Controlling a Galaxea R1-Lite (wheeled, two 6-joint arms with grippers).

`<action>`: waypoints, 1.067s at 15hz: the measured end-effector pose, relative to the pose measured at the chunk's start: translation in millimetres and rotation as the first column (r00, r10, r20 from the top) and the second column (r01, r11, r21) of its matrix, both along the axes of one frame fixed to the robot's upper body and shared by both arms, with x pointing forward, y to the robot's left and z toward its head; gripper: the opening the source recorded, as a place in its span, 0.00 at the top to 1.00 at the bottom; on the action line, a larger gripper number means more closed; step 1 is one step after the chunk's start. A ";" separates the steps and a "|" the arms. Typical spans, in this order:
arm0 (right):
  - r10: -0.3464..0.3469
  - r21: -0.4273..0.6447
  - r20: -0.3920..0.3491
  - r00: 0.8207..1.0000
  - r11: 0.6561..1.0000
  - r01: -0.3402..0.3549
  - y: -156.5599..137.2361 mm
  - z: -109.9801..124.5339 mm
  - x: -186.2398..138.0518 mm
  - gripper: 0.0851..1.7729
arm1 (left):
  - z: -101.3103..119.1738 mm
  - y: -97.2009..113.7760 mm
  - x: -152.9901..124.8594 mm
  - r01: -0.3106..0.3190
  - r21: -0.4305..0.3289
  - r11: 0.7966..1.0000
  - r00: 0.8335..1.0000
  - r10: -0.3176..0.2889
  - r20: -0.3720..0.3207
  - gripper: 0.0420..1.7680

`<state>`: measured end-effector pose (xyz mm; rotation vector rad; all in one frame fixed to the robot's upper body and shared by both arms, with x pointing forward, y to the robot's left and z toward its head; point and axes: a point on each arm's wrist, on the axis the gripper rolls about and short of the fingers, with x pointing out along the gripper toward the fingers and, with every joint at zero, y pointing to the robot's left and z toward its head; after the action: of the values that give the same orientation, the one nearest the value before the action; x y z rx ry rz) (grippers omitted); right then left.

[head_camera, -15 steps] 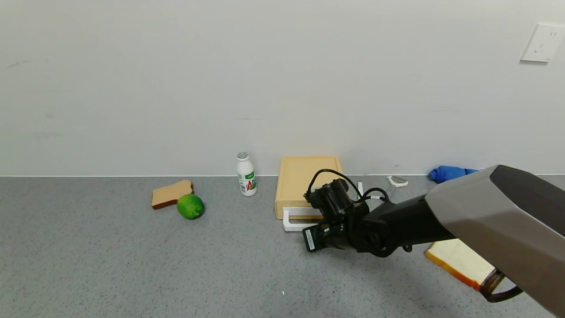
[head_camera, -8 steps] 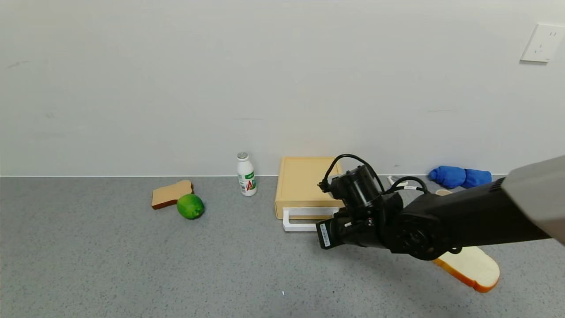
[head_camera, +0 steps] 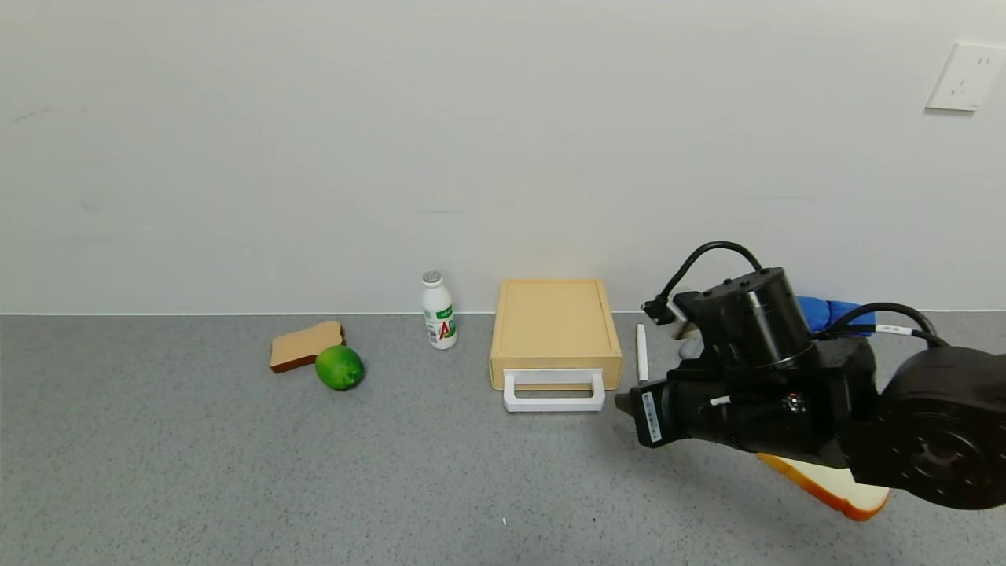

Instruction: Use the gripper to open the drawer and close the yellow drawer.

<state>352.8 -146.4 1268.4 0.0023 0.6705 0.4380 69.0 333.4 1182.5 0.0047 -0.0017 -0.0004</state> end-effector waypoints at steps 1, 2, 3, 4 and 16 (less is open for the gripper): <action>0.007 0.013 0.002 1.000 1.000 -0.007 -5.1 4.1 -5.2 0.54 | 0.0 0.0 0.0 0.000 0.000 1.000 1.000 0.000 0.000 0.03; 0.009 0.023 0.008 1.000 1.000 -0.009 -10.7 8.3 -11.0 0.48 | 0.0 0.0 0.0 0.000 0.000 1.000 1.000 0.000 0.000 0.03; 0.008 0.030 0.014 1.000 1.000 -0.008 -15.6 12.1 -16.4 0.43 | 0.0 0.0 0.0 0.000 0.000 1.000 1.000 0.000 0.000 0.03; 0.005 0.036 0.024 1.000 0.999 -0.006 -21.2 16.1 -22.3 0.38 | 0.0 0.0 0.0 0.000 0.000 1.000 1.000 0.000 0.000 0.03; -0.127 0.036 0.220 0.967 0.992 0.122 -110.5 63.3 -135.8 0.11 | 0.0 0.0 0.0 0.000 0.000 1.000 1.000 0.000 0.000 0.03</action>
<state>217.0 -256.9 1331.6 0.0161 0.4422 0.3184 69.0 333.4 1182.6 0.0047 -0.0021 -0.0004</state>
